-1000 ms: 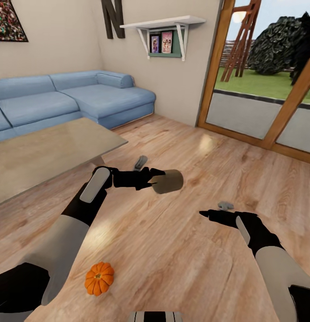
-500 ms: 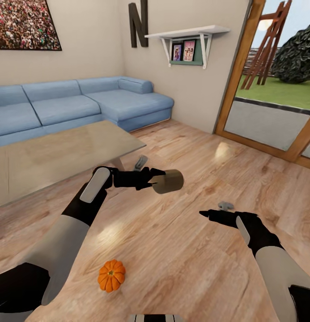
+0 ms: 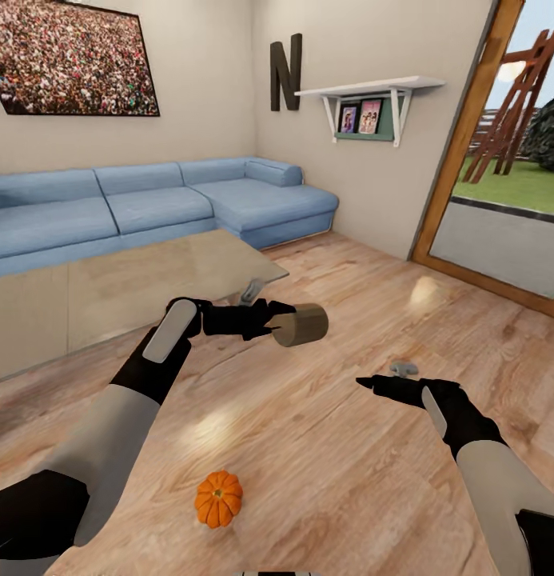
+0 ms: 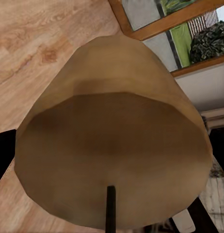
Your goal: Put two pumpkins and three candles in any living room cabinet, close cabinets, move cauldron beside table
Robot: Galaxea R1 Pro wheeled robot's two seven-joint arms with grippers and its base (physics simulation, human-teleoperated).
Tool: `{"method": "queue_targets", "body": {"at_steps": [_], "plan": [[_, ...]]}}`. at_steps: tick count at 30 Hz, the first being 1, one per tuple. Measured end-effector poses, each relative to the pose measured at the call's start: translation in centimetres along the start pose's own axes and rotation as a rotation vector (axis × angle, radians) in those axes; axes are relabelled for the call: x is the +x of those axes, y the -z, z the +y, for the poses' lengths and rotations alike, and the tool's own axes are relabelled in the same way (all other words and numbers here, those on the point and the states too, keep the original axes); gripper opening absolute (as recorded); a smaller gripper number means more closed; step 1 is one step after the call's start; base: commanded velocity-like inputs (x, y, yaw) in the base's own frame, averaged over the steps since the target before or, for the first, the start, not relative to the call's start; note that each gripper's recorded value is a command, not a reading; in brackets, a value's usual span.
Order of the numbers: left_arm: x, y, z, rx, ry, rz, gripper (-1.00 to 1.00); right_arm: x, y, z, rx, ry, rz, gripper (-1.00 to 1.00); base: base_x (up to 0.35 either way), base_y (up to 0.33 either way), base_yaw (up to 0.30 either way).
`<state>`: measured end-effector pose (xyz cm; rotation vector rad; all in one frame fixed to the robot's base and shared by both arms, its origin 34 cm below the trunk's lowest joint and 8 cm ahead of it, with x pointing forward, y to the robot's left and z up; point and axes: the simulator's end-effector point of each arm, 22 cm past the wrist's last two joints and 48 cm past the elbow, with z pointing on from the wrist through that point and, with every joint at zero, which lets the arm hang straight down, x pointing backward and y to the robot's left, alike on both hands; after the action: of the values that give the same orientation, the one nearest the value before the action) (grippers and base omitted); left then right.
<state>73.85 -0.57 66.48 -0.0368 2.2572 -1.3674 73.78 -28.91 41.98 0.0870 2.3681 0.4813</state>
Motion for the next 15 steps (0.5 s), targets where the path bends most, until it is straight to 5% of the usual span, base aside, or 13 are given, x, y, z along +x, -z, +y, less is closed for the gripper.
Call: {"method": "queue_targets", "body": {"at_steps": [15], "plan": [[-1.9, 0.7, -2.2, -0.003, -0.001, 0.0, -1.0, -2.4, 1.4, 1.0, 0.0, 0.001, 0.001, 1.0, 0.0, 0.0, 0.216]]}}
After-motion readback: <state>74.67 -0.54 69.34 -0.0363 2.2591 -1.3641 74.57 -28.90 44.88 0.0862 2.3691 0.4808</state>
